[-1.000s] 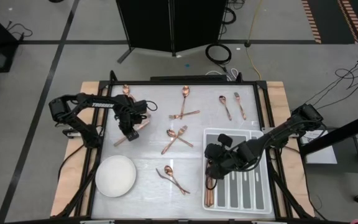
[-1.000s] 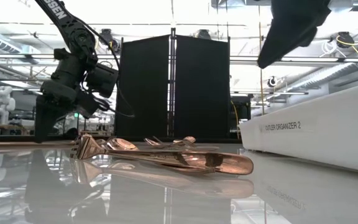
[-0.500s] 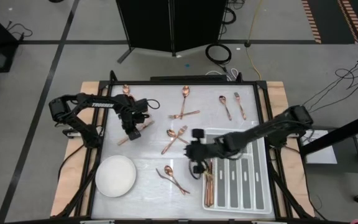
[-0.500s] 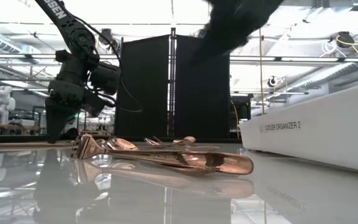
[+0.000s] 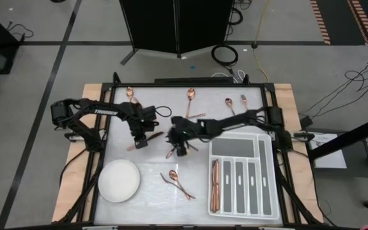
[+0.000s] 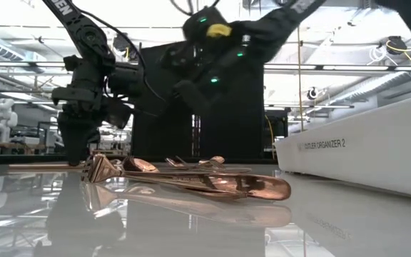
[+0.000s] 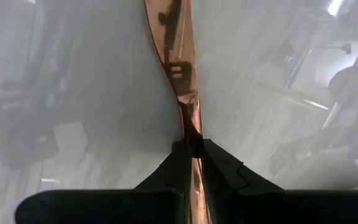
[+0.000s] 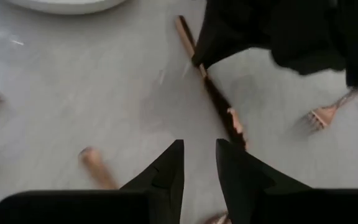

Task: Sort silverware
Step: Put the brown knife in the white silverware organizer

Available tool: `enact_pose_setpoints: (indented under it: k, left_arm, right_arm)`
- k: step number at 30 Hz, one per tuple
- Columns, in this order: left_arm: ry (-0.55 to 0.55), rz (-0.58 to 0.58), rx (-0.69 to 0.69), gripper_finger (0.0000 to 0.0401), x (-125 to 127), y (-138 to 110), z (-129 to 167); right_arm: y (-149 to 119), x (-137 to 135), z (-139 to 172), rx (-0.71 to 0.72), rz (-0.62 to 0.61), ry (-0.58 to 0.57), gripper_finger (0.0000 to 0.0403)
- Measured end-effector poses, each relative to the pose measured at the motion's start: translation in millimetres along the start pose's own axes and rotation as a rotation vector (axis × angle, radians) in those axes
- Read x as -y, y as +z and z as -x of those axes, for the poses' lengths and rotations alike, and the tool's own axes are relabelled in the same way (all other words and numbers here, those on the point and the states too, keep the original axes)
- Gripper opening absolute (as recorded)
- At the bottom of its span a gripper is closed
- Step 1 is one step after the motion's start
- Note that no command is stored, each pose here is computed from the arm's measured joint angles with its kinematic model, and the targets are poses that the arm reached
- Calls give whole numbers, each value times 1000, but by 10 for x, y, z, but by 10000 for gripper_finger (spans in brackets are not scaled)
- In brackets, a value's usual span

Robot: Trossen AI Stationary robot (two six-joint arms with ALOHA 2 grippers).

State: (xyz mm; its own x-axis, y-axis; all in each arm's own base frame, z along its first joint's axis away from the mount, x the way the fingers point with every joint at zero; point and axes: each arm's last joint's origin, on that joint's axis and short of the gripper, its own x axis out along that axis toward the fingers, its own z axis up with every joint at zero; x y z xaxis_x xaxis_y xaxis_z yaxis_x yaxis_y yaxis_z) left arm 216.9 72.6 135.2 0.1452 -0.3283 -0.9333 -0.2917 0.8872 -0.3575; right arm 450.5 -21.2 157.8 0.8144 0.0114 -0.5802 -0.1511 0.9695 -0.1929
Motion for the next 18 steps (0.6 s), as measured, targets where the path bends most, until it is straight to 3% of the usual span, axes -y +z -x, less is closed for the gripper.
enact_pose_setpoints:
  k: [8,13,18]
  left_arm:
    - [-21,-61,56,33,23,63,-9]
    - [-34,-110,71,33,28,77,-9]
    - [-42,-148,82,33,35,90,-8]
  right_arm:
    - [120,192,-416,-185,28,23,86]
    - [63,200,-632,-281,54,17,86]
    - [78,224,-741,-319,68,-11,86]
